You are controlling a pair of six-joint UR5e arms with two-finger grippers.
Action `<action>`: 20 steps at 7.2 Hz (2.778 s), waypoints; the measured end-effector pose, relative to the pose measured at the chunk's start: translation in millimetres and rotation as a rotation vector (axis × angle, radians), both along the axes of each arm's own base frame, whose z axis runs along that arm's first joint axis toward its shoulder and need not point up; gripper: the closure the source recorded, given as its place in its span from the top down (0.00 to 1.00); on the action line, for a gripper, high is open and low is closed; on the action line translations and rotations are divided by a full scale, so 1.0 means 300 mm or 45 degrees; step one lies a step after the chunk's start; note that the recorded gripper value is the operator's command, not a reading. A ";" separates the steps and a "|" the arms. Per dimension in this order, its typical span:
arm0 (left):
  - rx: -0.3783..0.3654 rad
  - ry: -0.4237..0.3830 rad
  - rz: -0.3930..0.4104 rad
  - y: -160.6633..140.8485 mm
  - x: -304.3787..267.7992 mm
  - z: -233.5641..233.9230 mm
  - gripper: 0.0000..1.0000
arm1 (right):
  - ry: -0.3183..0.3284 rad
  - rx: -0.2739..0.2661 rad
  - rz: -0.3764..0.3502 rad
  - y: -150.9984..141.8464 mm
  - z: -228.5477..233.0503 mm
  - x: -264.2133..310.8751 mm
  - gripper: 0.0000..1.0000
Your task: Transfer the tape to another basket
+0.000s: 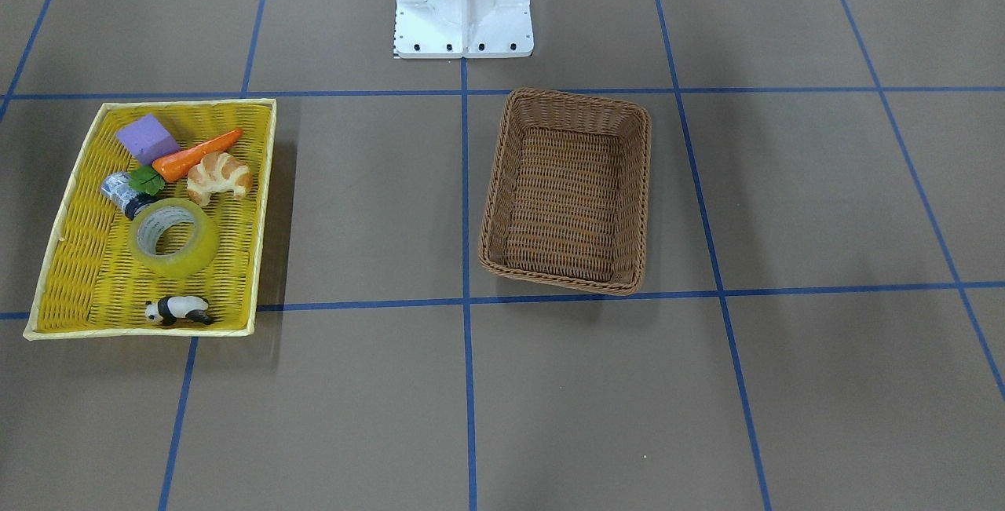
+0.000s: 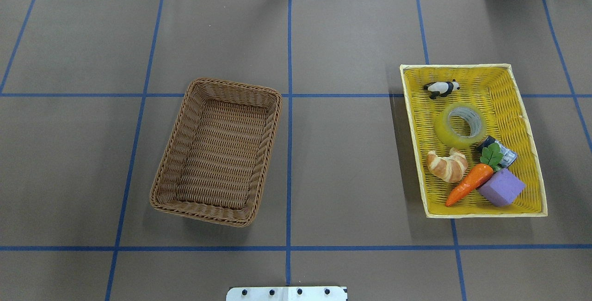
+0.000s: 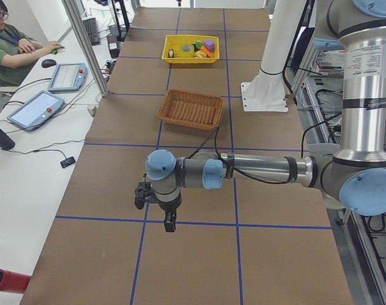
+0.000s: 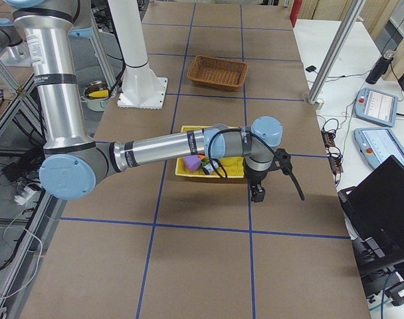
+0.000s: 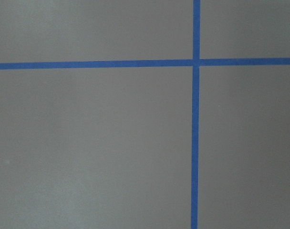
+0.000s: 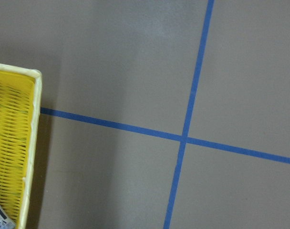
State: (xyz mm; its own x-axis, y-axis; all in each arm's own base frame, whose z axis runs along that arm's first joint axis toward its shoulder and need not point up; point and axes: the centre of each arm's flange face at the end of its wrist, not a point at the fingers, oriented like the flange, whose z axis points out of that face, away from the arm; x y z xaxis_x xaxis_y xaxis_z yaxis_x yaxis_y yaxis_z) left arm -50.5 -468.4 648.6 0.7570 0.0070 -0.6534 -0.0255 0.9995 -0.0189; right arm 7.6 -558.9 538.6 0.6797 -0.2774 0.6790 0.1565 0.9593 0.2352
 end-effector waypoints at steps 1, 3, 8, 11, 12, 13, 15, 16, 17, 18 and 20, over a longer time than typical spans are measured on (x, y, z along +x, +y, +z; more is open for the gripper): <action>0.004 0.001 0.002 -0.001 0.001 -0.002 0.98 | -0.035 0.060 -0.053 -0.014 -0.065 -0.083 1.00; 0.010 0.001 0.003 -0.003 0.002 -0.006 0.98 | -0.069 0.145 -0.189 -0.021 -0.176 -0.287 1.00; 0.016 0.003 0.001 -0.016 0.003 -0.017 0.98 | -0.077 0.136 -0.441 0.004 -0.170 -0.679 1.00; 0.023 0.003 0.002 -0.025 0.004 -0.026 0.98 | -0.063 0.093 -0.501 0.006 -0.119 -0.786 1.00; 0.026 0.003 0.003 -0.030 0.006 -0.031 0.98 | -0.058 0.076 -0.517 -0.007 -0.103 -0.822 1.00; 0.028 0.003 0.004 -0.034 0.008 -0.034 0.98 | -0.051 0.059 -0.532 -0.022 -0.086 -0.858 1.00; 0.031 0.002 0.006 -0.038 0.010 -0.036 0.98 | -0.040 0.033 -0.567 -0.021 -0.058 -0.925 1.00; 0.031 0.003 0.007 -0.039 0.012 -0.037 0.98 | -0.037 0.028 -0.582 -0.013 -0.051 -0.949 0.99; 0.032 0.004 0.009 -0.040 0.014 -0.037 0.98 | -0.034 0.023 -0.594 -0.005 -0.044 -0.967 0.76; 0.032 0.004 0.011 -0.040 0.017 -0.037 0.98 | -0.025 0.011 -0.592 -0.001 -0.036 -0.979 0.27; 0.034 0.004 0.018 -0.041 0.022 -0.037 0.98 | 0.004 -0.023 -0.547 -0.010 -0.047 -0.998 0.00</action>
State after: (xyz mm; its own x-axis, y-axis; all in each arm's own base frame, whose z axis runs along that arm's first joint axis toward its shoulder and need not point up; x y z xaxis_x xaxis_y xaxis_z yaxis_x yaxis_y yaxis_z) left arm -43.8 -480.5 637.5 0.7546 0.0353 -0.6552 -0.0398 0.9992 0.0080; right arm -291.8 -562.0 524.4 0.5072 -0.5236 0.6845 0.5433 0.8109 0.2177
